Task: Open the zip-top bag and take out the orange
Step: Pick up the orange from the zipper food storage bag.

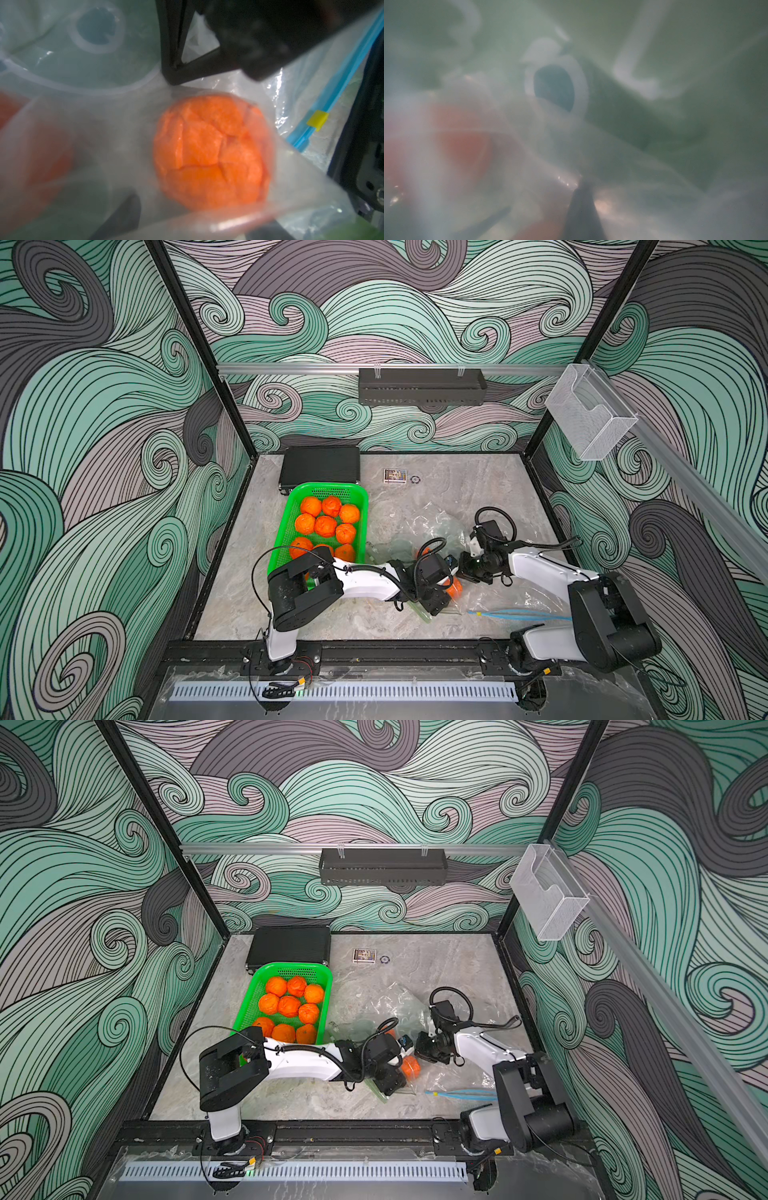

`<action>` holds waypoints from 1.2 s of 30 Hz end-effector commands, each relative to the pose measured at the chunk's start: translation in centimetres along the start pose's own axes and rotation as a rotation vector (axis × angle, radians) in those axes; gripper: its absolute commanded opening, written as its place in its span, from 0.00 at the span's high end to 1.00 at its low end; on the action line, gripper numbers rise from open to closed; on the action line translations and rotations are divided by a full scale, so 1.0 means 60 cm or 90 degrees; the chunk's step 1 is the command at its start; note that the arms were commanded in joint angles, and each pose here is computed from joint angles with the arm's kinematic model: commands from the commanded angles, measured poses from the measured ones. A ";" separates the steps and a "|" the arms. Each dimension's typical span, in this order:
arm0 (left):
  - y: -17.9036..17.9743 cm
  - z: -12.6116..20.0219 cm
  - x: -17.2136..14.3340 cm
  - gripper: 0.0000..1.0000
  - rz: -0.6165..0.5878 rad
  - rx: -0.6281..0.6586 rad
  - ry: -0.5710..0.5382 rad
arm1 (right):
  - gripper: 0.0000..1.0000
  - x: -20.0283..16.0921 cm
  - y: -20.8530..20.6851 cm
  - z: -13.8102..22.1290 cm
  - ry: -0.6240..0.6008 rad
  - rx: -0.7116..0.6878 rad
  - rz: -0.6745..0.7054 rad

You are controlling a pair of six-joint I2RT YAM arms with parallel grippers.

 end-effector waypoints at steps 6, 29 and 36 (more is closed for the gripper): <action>-0.017 -0.003 0.052 0.19 -0.013 -0.031 -0.043 | 1.00 -0.033 0.005 -0.026 0.111 0.026 0.006; -0.013 0.036 0.025 0.39 0.020 -0.028 -0.021 | 1.00 -0.029 0.004 -0.020 0.073 -0.015 0.028; -0.009 0.050 -0.010 0.32 0.031 -0.022 -0.004 | 1.00 -0.025 0.001 -0.018 0.056 -0.027 0.024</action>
Point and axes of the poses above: each gripper's point midway between its finger pads, its own z axis back along the fingers, its own y axis along the line the jaws close on, x = y × z, the point moved 5 cm from there along z, back along the fingers, and after that the axes turned 9 degrees about -z, right-handed, at the moved point
